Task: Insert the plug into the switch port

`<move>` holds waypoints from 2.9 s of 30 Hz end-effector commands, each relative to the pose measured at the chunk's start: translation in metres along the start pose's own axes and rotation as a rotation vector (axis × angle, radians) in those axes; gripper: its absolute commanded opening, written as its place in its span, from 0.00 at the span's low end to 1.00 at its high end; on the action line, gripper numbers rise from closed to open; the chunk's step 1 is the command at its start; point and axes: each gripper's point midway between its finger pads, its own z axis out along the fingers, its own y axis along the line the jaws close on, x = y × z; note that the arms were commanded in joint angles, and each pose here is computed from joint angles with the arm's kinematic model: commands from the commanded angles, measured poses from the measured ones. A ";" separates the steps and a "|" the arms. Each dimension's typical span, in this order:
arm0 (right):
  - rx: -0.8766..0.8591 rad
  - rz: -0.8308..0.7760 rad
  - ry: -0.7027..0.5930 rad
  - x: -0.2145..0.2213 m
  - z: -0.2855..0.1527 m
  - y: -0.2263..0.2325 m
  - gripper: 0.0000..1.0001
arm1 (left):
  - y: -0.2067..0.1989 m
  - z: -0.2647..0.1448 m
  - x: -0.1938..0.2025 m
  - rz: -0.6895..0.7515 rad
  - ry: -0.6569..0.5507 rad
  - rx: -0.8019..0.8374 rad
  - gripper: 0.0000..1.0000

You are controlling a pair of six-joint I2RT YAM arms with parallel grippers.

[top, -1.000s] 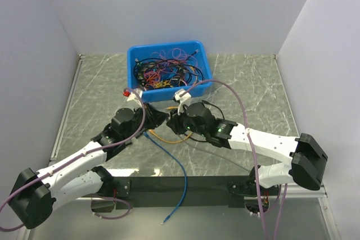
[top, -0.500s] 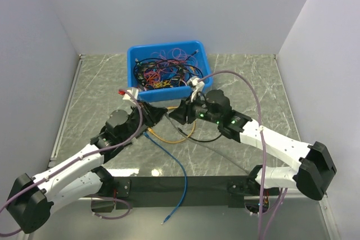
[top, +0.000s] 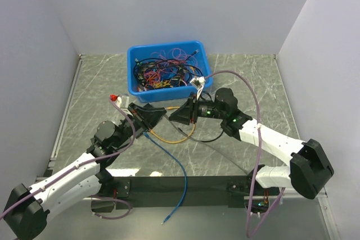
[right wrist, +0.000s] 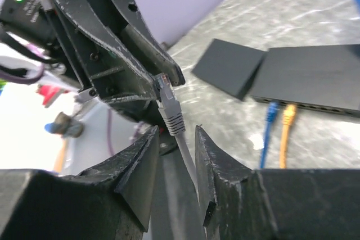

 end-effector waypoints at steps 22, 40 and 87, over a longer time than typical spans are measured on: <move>-0.163 0.052 0.004 0.000 0.009 0.014 0.23 | -0.025 -0.001 -0.019 0.027 -0.067 0.115 0.01; -0.133 0.041 -0.005 0.004 0.006 0.009 0.00 | -0.007 -0.003 -0.010 0.019 -0.040 0.029 0.15; 0.773 -0.280 0.357 0.091 0.050 -0.116 0.00 | 0.235 -0.048 0.001 -0.178 -0.022 -0.864 0.64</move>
